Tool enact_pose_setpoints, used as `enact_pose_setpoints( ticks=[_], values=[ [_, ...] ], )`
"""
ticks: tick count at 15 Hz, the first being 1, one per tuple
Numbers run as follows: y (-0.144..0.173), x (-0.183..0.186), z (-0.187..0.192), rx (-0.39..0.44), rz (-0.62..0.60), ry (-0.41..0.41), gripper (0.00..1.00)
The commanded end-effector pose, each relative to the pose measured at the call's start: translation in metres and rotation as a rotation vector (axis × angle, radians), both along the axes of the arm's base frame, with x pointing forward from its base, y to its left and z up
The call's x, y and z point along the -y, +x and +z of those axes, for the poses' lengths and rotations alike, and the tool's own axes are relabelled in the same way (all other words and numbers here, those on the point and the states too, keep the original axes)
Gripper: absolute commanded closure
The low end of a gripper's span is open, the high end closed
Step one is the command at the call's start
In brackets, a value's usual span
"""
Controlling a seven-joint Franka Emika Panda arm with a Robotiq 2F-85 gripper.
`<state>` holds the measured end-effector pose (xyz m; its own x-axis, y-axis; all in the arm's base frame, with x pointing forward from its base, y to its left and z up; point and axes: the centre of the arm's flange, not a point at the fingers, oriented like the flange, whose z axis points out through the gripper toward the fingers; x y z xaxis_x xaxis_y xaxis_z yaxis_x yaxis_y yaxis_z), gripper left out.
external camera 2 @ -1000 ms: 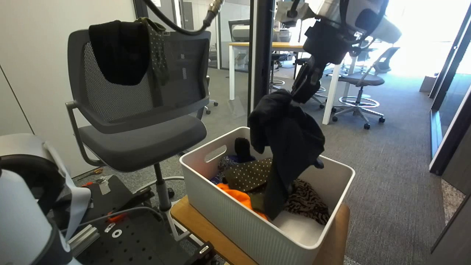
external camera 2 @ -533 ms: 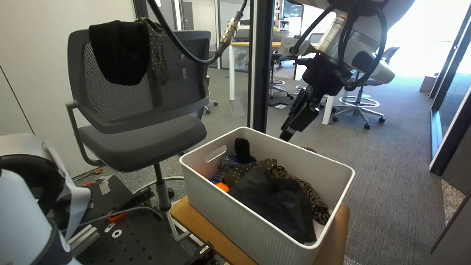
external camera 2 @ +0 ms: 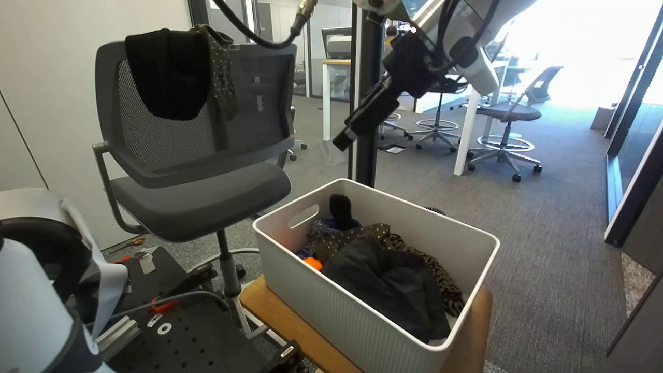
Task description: Put the sock on to the chair then the two shirts into the basket.
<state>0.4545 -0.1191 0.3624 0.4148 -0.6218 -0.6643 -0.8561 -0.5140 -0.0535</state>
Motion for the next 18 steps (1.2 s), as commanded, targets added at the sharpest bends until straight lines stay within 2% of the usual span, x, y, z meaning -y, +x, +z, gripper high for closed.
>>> enact_pose_setpoints(
  ticks=[1,5,11,14,18],
  values=[
    [-0.037,-0.043,0.036,-0.024,-0.013,0.087,0.00],
    [-0.058,-0.097,0.032,-0.084,0.042,0.237,0.00],
    [-0.089,-0.180,-0.014,-0.206,0.121,0.390,0.00],
    [-0.103,-0.215,-0.027,-0.251,0.119,0.448,0.00],
    [-0.112,-0.243,-0.035,-0.278,0.038,0.524,0.00]
  ],
)
